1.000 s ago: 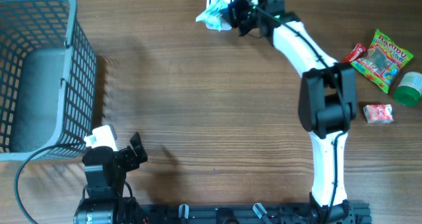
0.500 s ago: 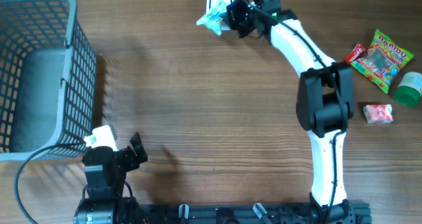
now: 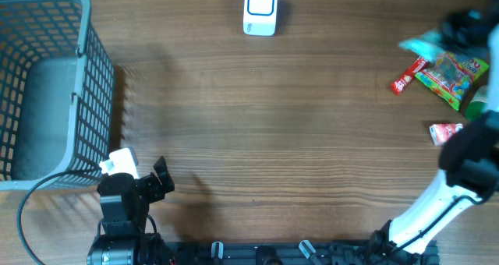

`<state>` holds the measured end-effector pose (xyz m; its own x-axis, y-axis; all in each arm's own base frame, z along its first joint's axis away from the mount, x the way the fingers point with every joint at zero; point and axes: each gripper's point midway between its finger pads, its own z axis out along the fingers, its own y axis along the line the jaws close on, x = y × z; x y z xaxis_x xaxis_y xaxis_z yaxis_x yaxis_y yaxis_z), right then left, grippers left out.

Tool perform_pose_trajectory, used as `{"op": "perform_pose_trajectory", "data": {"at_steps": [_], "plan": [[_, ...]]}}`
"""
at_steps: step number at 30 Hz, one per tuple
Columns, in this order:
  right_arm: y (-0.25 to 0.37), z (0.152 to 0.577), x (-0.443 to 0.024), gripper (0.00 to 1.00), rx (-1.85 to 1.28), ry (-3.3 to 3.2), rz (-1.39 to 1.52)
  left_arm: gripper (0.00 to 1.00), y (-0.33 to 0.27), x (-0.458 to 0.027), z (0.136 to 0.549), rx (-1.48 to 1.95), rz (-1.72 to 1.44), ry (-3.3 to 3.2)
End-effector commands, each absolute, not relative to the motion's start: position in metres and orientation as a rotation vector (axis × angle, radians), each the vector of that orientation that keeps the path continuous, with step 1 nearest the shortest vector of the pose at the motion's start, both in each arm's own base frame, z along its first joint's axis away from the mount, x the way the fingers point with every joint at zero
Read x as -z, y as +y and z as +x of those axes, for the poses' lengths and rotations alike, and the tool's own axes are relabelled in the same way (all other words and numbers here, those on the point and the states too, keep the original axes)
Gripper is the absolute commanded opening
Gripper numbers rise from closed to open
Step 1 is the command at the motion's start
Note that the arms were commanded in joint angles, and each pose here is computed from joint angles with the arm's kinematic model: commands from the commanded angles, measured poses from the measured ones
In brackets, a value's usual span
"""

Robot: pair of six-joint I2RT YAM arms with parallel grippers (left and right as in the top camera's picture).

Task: Scan the item barcode
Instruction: 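Carry the wipes pack to the right edge and release it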

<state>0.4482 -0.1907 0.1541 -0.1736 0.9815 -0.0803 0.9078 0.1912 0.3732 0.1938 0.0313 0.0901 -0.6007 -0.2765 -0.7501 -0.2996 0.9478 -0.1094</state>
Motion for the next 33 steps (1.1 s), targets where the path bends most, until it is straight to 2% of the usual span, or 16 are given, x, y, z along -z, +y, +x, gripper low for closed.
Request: {"op": "perform_pose_trajectory", "data": {"at_steps": [1,6,10,12,13,14,15,16,17,18,20,22,25,27,30,33], "plan": [[-0.283,0.378,-0.134,0.05,0.012,2.089,1.935,1.0,0.033,-0.09,0.194,-0.052,-0.395,2.244],[-0.345,0.322,-0.125,0.04,0.094,2.0,2.039,1.0,0.033,-0.09,0.194,-0.052,-0.395,2.244],[-0.372,0.304,-0.128,0.05,0.117,1.91,2.075,1.0,0.033,-0.09,0.194,-0.052,-0.395,2.244],[-0.383,0.3,-0.13,0.08,0.162,1.948,2.011,1.0,0.033,-0.09,0.194,-0.052,-0.395,2.244],[-0.386,0.293,-0.128,0.17,0.225,1.955,2.019,1.0,0.033,-0.09,0.194,-0.052,-0.395,2.244],[-0.388,0.288,-0.126,0.3,0.271,1.957,2.03,1.0,0.033,-0.09,0.194,-0.052,-0.395,2.244],[-0.387,0.287,-0.124,0.55,0.279,1.966,2.036,1.0,0.033,-0.09,0.194,-0.052,-0.395,2.244],[-0.382,0.289,-0.122,0.67,0.233,1.982,2.039,1.0,0.033,-0.09,0.194,-0.052,-0.395,2.244],[-0.374,0.3,-0.123,0.86,0.123,2.0,2.014,1.0,0.033,-0.09,0.194,-0.052,-0.395,2.244],[-0.366,0.311,-0.127,0.99,0.012,2.025,1.971,1.0,0.033,-0.09,0.194,-0.052,-0.395,2.244],[-0.344,0.331,-0.15,0.99,-0.198,2.046,1.88,1.0,0.033,-0.09,0.194,-0.052,-0.395,2.244],[-0.327,0.338,-0.183,0.99,-0.227,2.055,1.778,1.0,0.033,-0.09,0.194,-0.052,-0.395,2.244],[-0.283,0.352,-0.255,1.0,-0.263,2.063,1.516,1.0,0.033,-0.09,0.194,-0.052,-0.395,2.244],[-0.233,0.361,-0.313,1.0,-0.357,2.067,1.247,1.0,0.033,-0.09,0.194,-0.052,-0.395,2.244],[-0.139,0.351,-0.394,1.0,-0.475,2.044,0.839,1.0,0.033,-0.09,0.194,-0.052,-0.395,2.244],[-0.068,0.311,-0.429,1.0,-0.552,2.051,0.671,1.0,0.033,-0.09,0.194,-0.052,-0.395,2.244]]}}
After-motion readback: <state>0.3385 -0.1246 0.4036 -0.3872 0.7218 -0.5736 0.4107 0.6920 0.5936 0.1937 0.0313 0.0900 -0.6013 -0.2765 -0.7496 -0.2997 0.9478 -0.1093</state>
